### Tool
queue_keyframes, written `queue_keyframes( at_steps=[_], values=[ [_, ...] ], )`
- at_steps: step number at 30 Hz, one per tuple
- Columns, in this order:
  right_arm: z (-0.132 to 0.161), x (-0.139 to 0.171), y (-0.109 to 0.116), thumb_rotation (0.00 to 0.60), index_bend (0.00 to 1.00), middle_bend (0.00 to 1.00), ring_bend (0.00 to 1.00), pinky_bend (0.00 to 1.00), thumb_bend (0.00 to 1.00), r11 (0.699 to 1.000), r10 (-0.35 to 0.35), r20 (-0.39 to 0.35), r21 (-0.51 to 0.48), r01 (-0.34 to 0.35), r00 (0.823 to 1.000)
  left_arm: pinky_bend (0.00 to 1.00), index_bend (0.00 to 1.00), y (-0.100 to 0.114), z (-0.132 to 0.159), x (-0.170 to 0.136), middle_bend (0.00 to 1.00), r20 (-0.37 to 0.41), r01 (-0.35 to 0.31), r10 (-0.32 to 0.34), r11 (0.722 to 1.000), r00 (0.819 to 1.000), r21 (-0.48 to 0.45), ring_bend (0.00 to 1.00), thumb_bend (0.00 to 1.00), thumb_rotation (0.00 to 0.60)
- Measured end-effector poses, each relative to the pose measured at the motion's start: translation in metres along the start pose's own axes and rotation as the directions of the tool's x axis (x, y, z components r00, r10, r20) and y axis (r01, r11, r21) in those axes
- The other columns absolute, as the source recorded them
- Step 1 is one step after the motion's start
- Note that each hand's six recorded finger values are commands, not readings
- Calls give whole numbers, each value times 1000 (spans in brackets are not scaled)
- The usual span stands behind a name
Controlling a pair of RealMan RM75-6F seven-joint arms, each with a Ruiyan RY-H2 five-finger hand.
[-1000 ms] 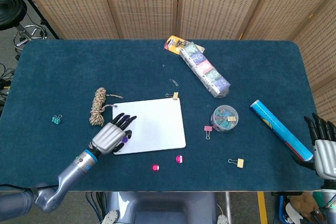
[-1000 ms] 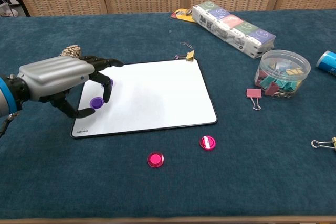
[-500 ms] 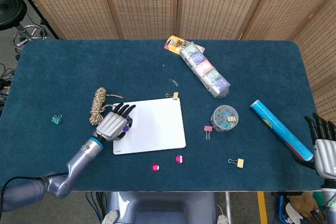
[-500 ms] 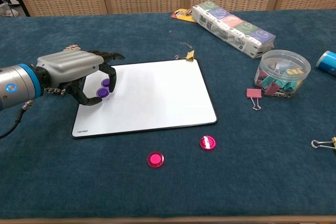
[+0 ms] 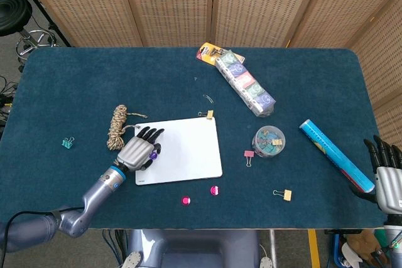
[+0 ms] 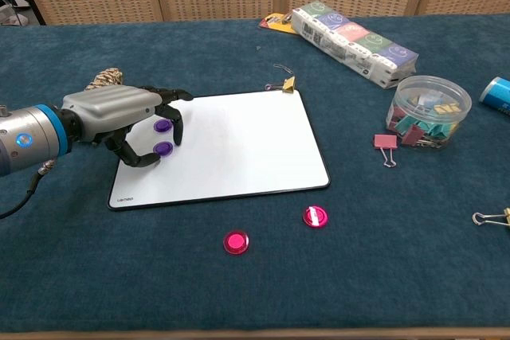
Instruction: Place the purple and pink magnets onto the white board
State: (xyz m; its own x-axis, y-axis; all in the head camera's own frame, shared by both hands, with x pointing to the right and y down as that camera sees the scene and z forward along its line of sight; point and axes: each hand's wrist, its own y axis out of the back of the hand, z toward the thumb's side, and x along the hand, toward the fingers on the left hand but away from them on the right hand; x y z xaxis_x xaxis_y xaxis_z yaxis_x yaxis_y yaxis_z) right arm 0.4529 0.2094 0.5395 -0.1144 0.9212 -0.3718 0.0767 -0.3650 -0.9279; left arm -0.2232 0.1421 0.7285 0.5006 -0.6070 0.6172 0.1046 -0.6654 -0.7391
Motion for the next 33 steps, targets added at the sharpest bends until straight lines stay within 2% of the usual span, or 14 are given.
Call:
queue_keyframes(
  at_steps=[8, 11, 18, 25, 30, 33],
  values=[
    [-1, 0, 1, 600, 0, 0, 0, 0, 0, 1000, -1, 1, -2, 1, 1000, 0, 289, 9, 2, -8, 0, 17, -34, 34, 999, 999, -33, 0, 370, 600],
    [0, 0, 0, 600, 0, 0, 0, 0, 0, 1000, 1, -1, -1, -1, 1000, 0, 296, 12, 13, -19, 0, 65, -39, 42, 998, 997, -50, 0, 370, 600],
    [3, 0, -2, 600, 0, 0, 0, 0, 0, 1000, 8, -6, 1, -8, 1000, 0, 296, 5, 56, -51, 0, 228, 9, 2, 999, 974, -46, 0, 364, 600],
    [4, 1, -4, 600, 0, 0, 0, 0, 0, 1000, 13, -11, 2, -13, 1000, 0, 304, -4, 91, -58, 0, 302, 22, -23, 1000, 953, 7, 0, 364, 600],
    [3, 1, -2, 600, 0, 0, 0, 0, 0, 1000, 7, -6, -2, -7, 1000, 0, 312, -11, 108, -58, 0, 341, 41, -54, 998, 939, 46, 0, 364, 600],
    [1, 0, 0, 600, 0, 0, 0, 0, 0, 1000, 3, -2, -4, -3, 1000, 0, 314, -12, 113, -58, 0, 348, 37, -56, 997, 936, 62, 0, 363, 600]
  ],
)
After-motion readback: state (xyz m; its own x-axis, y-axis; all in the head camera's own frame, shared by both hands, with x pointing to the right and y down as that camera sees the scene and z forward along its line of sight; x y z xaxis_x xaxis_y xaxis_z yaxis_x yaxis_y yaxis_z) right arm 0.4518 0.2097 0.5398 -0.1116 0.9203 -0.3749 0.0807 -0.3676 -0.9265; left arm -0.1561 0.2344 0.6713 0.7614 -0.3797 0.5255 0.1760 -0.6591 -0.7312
